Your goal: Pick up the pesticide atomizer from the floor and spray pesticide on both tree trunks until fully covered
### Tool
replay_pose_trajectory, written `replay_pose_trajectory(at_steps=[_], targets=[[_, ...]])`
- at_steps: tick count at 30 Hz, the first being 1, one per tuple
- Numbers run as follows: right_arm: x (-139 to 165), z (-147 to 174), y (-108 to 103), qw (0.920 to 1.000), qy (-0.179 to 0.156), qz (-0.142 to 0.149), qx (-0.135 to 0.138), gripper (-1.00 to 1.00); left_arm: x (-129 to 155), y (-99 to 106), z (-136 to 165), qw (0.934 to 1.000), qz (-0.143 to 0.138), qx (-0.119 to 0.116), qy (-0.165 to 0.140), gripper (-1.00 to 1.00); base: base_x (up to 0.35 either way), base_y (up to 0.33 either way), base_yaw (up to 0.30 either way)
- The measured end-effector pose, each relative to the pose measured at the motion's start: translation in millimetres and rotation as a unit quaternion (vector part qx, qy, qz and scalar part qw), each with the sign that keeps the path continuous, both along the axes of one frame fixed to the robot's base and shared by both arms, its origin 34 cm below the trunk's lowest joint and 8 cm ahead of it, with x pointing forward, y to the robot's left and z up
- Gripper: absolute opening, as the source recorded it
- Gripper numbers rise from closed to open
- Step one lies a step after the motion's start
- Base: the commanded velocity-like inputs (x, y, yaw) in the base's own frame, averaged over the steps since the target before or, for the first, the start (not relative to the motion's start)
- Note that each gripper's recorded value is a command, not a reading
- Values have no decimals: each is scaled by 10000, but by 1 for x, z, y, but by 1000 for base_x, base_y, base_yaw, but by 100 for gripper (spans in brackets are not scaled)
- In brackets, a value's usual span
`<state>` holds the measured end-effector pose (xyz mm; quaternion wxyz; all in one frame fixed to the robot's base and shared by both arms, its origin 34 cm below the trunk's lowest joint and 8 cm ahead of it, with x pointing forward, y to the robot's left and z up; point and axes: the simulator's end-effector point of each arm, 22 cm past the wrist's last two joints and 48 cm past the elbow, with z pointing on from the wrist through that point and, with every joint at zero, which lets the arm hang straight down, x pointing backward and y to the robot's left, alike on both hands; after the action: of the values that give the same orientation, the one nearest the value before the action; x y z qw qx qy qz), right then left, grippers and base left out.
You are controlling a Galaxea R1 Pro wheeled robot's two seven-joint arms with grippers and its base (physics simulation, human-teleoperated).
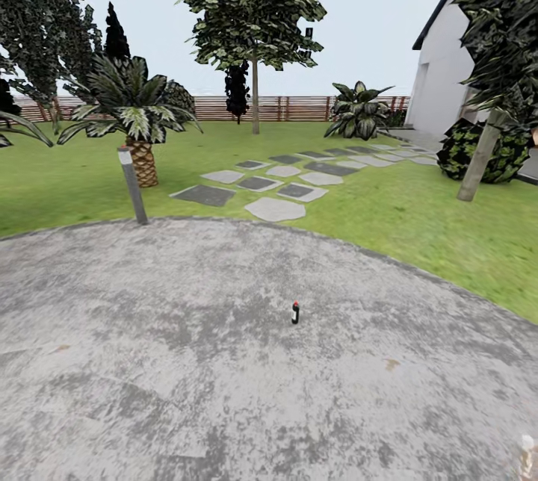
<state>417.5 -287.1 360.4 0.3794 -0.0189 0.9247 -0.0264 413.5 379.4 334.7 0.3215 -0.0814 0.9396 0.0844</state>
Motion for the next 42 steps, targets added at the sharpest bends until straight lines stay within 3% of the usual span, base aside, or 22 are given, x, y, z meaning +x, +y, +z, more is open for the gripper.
replay_pose_trajectory(at_steps=[27,42], targets=[[0,0,0,10000,2,-2,1,100,0,0,0,10000,5,-3,-3,100,340,2,0],[0,0,-1,10000,0,-12,0,100,0,1,0,10000,9,3,-3,100,328,124,0]])
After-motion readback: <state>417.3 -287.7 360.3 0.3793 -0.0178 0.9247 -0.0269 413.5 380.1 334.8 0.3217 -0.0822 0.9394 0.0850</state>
